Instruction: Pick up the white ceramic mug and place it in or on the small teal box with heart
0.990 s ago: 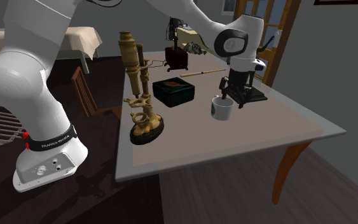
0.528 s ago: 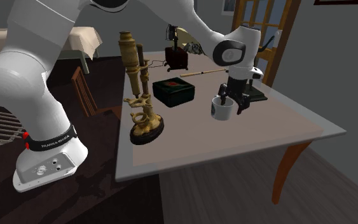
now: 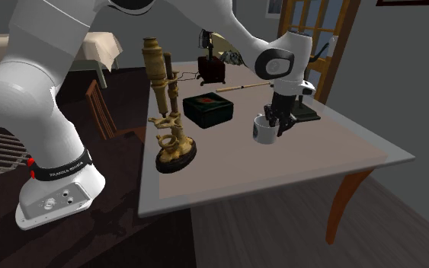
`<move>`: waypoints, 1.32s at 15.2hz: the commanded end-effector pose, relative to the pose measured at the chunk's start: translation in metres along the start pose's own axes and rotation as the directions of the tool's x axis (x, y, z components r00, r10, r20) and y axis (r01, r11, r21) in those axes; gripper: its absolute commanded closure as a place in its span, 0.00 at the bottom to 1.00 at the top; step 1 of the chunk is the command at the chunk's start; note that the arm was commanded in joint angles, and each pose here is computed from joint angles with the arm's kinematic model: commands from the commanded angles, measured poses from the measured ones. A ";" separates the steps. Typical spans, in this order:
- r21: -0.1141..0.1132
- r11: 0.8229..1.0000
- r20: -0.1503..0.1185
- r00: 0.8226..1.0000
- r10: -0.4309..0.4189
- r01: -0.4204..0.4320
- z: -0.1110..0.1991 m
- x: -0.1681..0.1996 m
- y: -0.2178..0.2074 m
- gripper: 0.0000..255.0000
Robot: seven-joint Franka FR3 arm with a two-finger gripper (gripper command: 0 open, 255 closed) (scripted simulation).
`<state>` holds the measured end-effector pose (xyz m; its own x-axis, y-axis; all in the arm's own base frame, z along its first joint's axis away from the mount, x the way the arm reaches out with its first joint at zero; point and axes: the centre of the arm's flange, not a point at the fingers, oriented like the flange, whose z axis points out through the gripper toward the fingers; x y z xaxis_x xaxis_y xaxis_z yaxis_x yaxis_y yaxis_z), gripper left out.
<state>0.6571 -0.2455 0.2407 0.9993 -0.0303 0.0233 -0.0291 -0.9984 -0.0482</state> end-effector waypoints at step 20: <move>0.000 1.000 0.000 1.000 0.000 0.000 -0.063 0.001 -0.003 1.00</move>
<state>0.6574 -0.2459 0.2985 0.9993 -0.0302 0.0235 -0.0290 -0.9984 -0.0481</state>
